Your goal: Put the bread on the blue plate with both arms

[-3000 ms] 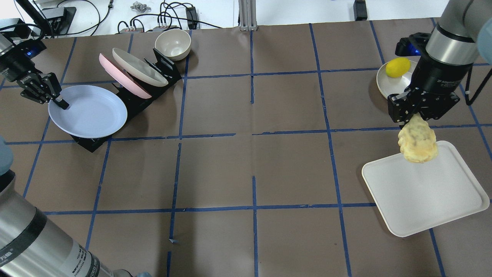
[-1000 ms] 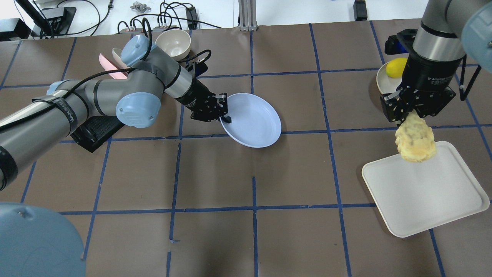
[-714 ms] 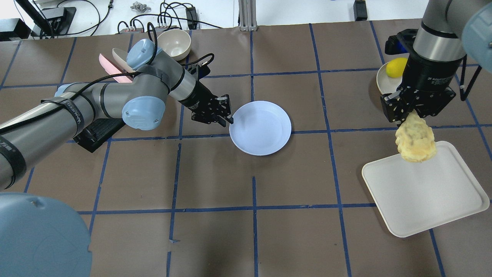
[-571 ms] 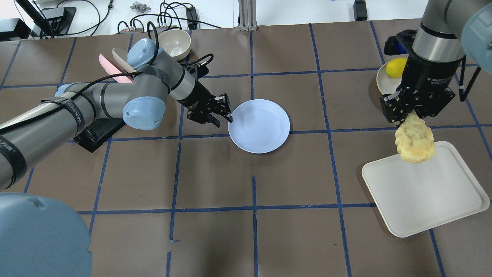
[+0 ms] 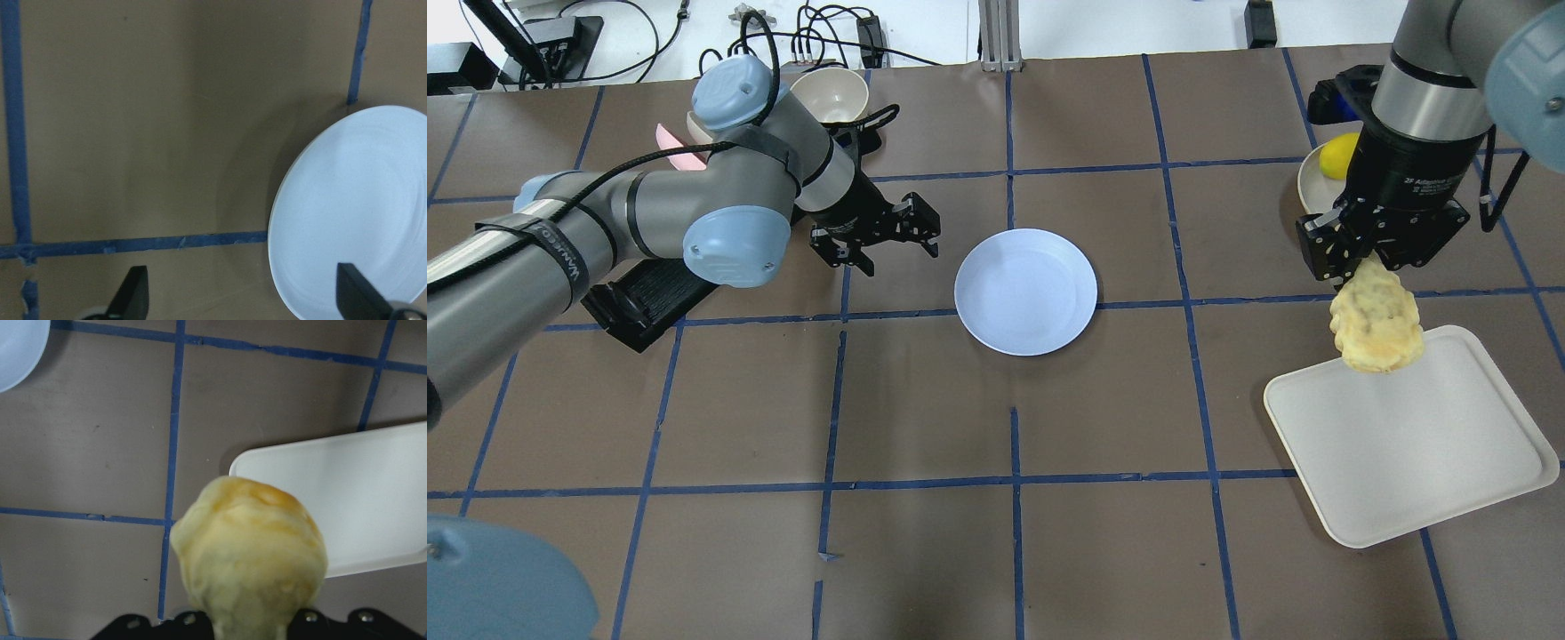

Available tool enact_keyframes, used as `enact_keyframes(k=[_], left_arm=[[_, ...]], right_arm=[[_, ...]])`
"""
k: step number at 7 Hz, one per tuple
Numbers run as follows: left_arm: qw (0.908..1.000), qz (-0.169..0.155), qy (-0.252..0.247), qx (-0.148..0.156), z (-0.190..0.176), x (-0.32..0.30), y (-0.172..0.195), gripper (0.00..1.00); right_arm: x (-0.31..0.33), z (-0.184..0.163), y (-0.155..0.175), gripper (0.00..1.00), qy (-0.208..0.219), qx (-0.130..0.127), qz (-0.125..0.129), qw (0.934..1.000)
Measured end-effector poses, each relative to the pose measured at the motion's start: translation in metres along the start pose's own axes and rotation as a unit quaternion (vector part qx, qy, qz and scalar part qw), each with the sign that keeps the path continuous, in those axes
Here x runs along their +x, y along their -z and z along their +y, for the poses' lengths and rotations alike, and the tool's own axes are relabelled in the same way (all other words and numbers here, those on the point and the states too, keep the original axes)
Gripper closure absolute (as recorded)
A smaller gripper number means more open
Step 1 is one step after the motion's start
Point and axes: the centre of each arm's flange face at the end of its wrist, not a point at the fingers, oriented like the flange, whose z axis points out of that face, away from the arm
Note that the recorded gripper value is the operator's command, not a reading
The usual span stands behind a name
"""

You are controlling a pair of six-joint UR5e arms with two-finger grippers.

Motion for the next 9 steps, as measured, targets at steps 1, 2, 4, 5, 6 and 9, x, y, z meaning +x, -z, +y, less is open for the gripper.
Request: enact_keyframes(k=[1, 2, 4, 5, 6, 9], left_arm=[[0.9991, -0.039, -0.015, 0.001, 0.013, -0.017, 0.035, 0.0], [0.9978, -0.061, -0.028, -0.003, 0.027, -0.034, 0.066, 0.0], [0.9963, -0.081, -0.03, 0.001, 0.06, -0.048, 0.119, 0.0], [0.9947, -0.098, -0.03, 0.0, 0.073, -0.051, 0.134, 0.0], [0.9937, -0.109, -0.028, 0.0, 0.082, -0.053, 0.146, 0.0], [0.9928, -0.116, -0.026, -0.016, 0.072, -0.05, 0.176, 0.0]], right_arm=[[-0.044, -0.011, -0.002, 0.81, 0.014, 0.016, 0.005, 0.9998], [-0.088, -0.026, -0.013, 0.81, 0.02, 0.028, 0.0, 0.9994], [-0.157, -0.08, -0.059, 0.8, 0.029, 0.055, -0.017, 0.9979], [-0.179, -0.109, -0.08, 0.8, 0.034, 0.062, -0.02, 0.9973], [-0.2, -0.137, -0.097, 0.8, 0.032, 0.064, -0.02, 0.9972], [-0.252, -0.2, -0.145, 0.13, 0.029, 0.056, -0.004, 0.998]])
